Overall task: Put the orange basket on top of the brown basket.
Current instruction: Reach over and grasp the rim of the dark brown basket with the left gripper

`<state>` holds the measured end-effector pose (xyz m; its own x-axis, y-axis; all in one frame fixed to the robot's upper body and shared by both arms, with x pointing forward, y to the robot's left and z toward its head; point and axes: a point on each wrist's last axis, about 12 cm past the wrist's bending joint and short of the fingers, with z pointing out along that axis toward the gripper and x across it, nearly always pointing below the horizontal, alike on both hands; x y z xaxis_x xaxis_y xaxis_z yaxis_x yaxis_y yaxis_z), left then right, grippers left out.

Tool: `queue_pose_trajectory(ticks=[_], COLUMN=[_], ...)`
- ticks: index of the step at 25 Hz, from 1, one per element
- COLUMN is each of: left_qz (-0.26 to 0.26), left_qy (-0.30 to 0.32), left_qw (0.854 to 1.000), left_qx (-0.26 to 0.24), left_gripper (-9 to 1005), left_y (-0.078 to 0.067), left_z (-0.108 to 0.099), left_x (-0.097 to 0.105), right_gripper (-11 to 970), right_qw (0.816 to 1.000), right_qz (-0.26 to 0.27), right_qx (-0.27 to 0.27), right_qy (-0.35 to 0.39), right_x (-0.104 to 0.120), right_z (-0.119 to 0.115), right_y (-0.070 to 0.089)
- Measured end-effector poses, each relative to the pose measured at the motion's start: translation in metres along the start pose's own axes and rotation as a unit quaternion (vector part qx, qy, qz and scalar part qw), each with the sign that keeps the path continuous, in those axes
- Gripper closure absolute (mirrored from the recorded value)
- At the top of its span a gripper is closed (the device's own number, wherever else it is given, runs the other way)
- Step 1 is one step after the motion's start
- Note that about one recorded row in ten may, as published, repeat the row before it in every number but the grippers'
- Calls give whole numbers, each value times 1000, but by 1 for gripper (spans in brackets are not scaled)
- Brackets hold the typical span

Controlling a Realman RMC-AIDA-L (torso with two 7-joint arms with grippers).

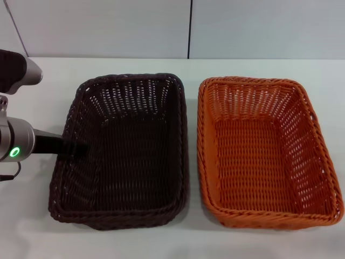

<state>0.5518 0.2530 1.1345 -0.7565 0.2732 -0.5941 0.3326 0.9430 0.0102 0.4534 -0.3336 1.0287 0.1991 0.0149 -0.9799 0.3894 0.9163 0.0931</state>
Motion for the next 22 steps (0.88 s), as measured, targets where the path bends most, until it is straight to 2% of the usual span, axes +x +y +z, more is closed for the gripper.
queue_pose_trajectory(ticks=[4,9,17,18,21,22], left_qz=[10,16,30,60,87,121], left_qy=[1,3,-9,-16,-15,-12], left_qw=[1000,1000,999,998,996,992], left_qx=[2,4,7,21,26,30], left_gripper=[238,466,719,721,729,731], left_y=[-2,-3,-5,-7,-8,-8], left_z=[0,0,-6,-10,-11,-13], left_x=[0,-1,-4,-6,-7,-9], right_gripper=[275,275,275,275,275,275], right_qw=[1000,1000,1000,1000,1000,1000], right_qz=[0,1,0,0,1,1], right_qx=[0,0,0,0,1,1], right_qy=[0,-1,0,-1,-2,-2], right_x=[0,0,0,0,-1,-1], right_z=[0,0,0,0,0,0], right_y=[0,1,0,0,0,0])
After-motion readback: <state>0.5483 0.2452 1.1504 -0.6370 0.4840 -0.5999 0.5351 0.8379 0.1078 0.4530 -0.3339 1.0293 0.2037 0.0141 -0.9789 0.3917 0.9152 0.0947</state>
